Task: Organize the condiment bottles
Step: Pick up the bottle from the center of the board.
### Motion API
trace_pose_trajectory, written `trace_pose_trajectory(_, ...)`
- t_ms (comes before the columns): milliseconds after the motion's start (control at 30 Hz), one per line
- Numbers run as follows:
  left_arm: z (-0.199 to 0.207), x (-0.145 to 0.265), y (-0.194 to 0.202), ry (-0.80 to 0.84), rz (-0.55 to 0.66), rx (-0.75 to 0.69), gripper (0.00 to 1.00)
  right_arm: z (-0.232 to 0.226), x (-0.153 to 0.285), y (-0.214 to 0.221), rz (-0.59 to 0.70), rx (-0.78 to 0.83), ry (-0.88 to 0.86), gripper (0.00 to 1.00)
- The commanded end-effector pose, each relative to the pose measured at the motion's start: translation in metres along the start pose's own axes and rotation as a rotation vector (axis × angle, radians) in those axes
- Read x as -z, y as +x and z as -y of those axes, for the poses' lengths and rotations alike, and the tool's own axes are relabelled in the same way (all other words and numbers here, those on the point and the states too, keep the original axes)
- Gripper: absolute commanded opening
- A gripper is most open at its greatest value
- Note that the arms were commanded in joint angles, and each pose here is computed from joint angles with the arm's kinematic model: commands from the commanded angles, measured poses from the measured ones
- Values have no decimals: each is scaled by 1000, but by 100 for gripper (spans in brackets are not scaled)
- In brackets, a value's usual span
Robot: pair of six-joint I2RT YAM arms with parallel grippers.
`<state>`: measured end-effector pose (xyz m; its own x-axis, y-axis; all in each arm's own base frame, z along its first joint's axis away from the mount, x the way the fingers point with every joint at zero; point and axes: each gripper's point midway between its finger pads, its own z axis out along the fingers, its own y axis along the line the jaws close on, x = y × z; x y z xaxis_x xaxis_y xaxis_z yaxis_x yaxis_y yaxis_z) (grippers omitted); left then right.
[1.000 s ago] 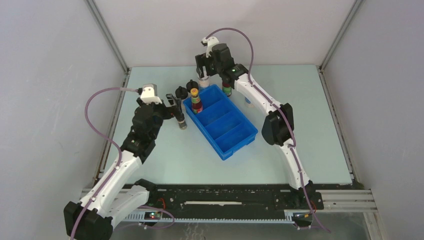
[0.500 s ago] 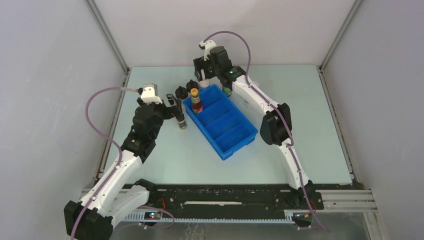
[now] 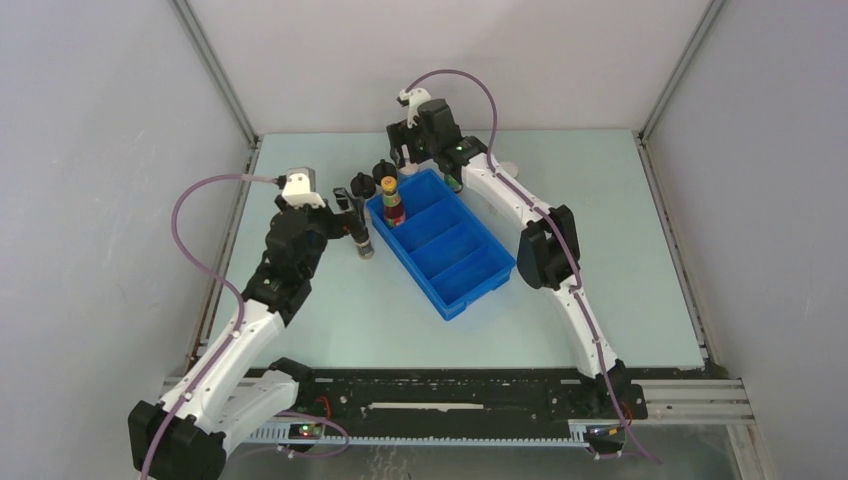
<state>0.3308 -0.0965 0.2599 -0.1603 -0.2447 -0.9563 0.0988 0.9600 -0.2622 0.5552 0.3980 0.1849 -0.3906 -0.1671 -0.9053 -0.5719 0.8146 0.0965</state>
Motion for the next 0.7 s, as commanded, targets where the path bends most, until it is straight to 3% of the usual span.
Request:
trace_pose_trajectory(0, 11, -2, -12, 41, 40, 26, 100, -1, -2, -14, 46, 7, -9, 87)
trace_pose_trajectory(667, 12, -4, -9, 46, 36, 29, 100, 9, -14, -5, 44, -8, -8, 86)
